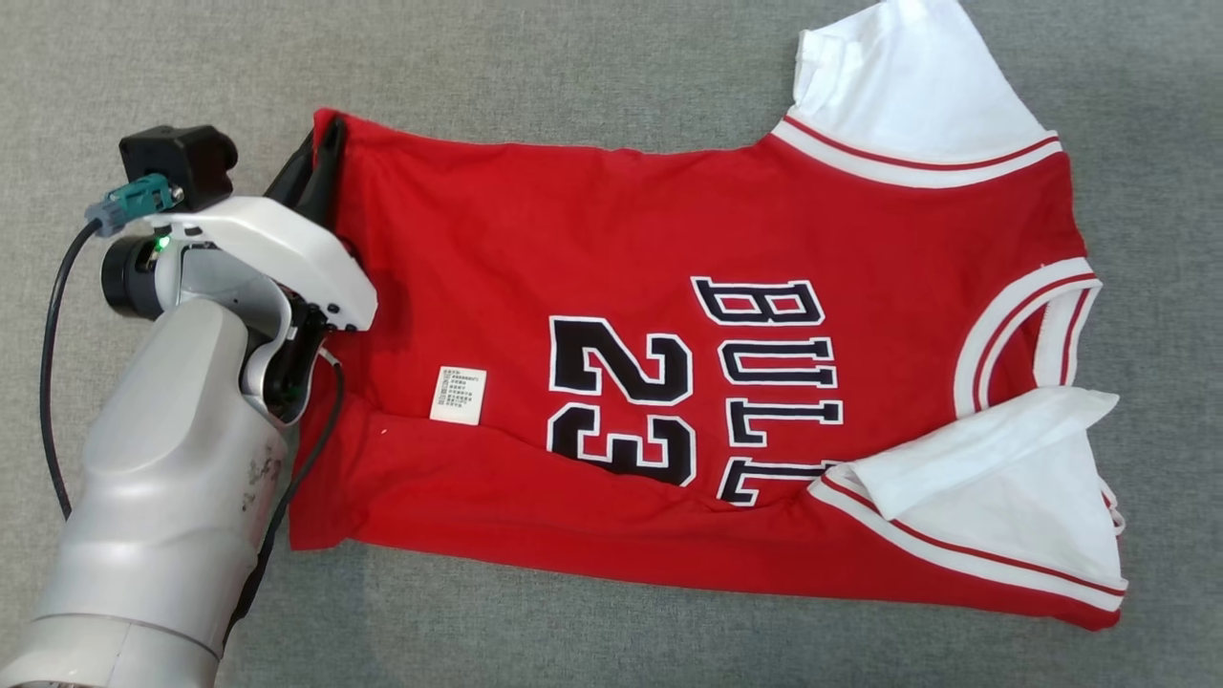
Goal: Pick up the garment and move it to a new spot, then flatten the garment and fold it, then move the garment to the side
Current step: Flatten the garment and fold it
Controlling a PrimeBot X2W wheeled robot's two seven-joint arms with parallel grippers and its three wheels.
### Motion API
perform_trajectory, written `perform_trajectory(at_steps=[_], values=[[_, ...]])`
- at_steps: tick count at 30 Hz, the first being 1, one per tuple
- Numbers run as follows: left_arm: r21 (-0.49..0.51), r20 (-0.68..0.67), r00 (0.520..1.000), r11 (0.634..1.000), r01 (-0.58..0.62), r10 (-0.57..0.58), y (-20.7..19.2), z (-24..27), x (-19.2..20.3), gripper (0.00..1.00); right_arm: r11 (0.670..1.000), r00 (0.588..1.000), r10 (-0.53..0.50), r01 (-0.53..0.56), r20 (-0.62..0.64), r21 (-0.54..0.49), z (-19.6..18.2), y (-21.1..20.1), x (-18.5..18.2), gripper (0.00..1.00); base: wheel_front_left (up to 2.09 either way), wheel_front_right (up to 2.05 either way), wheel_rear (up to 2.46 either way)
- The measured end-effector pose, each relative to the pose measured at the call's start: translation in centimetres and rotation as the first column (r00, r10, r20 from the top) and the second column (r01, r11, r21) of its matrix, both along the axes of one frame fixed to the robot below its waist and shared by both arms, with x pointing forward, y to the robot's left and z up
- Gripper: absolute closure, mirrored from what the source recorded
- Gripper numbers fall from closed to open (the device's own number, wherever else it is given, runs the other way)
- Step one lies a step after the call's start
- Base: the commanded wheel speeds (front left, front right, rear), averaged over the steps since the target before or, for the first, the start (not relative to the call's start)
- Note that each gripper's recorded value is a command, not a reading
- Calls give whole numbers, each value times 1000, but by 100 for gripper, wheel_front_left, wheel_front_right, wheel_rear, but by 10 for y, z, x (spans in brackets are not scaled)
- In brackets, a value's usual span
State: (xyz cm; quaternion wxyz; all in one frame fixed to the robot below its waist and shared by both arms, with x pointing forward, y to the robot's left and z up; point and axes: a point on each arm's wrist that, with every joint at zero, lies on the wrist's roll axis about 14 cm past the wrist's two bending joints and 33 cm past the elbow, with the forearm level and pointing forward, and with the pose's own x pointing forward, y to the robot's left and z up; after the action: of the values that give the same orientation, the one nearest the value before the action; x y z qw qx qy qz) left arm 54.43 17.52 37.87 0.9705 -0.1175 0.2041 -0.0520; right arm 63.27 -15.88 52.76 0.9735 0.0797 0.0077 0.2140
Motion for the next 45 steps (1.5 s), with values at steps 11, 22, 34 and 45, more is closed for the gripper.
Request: perform_trajectory(at_steps=[11,22,34,45], values=[[-13,-26,1000,1000,-16,16,2,-3,-17,100,984,981,-178,174,82,48,-6,-37,-39,0,0,0,0],[-21,-39,999,1000,-23,22,2,-6,-27,100,969,967,-248,247,53,31,-35,-37,-99,0,0,0,0],[-22,-42,999,999,-32,31,4,-7,-29,100,967,965,-256,255,48,24,-25,-29,-108,0,0,0,0],[-24,-46,999,999,-29,28,2,-12,-24,100,964,963,-265,266,46,-4,-18,-46,-62,0,0,0,0]])
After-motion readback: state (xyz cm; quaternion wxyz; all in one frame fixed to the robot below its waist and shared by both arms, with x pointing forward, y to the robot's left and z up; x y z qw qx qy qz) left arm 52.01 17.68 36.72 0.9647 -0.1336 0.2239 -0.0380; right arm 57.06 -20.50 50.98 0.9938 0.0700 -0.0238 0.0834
